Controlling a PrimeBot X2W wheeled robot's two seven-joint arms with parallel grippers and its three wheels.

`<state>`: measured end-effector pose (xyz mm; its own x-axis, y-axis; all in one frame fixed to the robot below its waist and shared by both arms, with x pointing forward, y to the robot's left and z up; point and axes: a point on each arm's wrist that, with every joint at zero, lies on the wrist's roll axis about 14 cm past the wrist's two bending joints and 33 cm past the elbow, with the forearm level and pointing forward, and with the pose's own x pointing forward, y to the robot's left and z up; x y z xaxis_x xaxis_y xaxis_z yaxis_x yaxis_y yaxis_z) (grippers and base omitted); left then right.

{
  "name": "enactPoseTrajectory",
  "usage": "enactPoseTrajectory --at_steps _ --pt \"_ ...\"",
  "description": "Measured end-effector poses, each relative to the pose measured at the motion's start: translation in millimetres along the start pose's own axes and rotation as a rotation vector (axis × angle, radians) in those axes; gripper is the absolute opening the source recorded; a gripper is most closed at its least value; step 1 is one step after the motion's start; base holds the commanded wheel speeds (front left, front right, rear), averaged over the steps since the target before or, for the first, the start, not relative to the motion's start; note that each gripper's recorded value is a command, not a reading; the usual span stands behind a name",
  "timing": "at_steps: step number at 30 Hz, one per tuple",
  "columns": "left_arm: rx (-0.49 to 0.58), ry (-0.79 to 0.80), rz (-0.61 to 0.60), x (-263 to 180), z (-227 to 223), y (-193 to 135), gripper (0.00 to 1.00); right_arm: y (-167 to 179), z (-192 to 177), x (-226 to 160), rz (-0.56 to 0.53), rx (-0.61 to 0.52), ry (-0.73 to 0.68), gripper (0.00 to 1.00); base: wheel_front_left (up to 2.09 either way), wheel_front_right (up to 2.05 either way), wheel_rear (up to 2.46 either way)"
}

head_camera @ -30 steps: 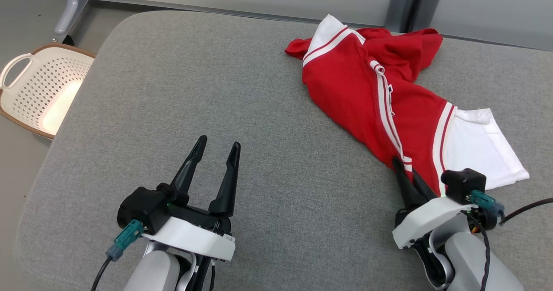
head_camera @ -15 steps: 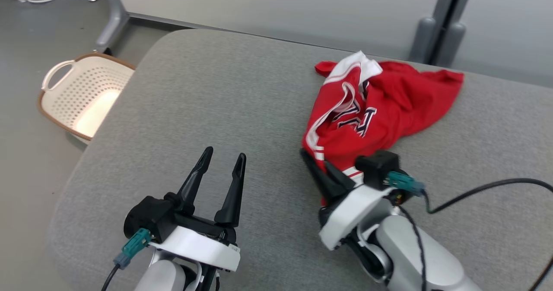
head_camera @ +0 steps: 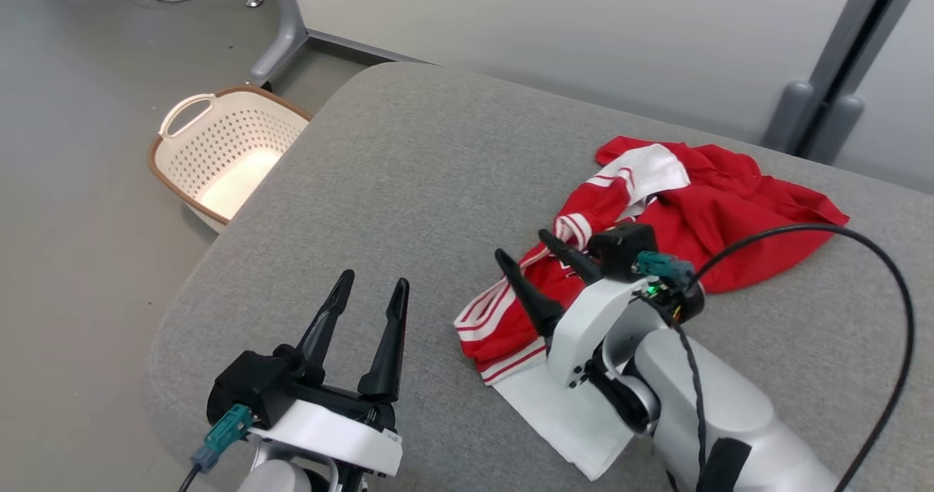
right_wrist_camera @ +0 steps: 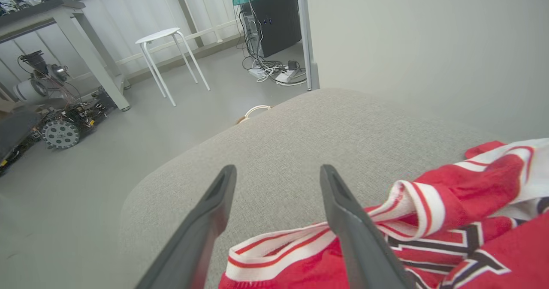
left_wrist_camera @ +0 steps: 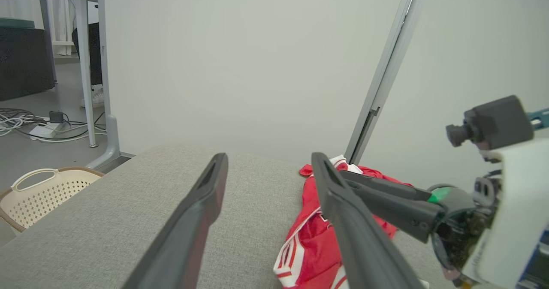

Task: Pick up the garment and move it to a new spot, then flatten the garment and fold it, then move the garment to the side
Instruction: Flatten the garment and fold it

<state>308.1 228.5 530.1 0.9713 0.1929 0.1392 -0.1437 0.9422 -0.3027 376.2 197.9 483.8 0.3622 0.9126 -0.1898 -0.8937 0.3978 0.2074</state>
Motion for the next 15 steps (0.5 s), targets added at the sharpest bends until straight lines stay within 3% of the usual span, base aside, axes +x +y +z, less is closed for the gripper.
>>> enactPoseTrajectory --at_steps 8,15 --pt "-0.017 0.003 -0.054 15 -4 -16 1.00 -80 23 -34 -0.237 -0.044 -0.130 1.00 0.00 0.00 0.00" --pt "-0.040 -0.007 -0.153 35 -4 -46 1.00 -145 25 -105 -0.457 -0.067 -0.210 1.00 0.00 0.00 0.00"
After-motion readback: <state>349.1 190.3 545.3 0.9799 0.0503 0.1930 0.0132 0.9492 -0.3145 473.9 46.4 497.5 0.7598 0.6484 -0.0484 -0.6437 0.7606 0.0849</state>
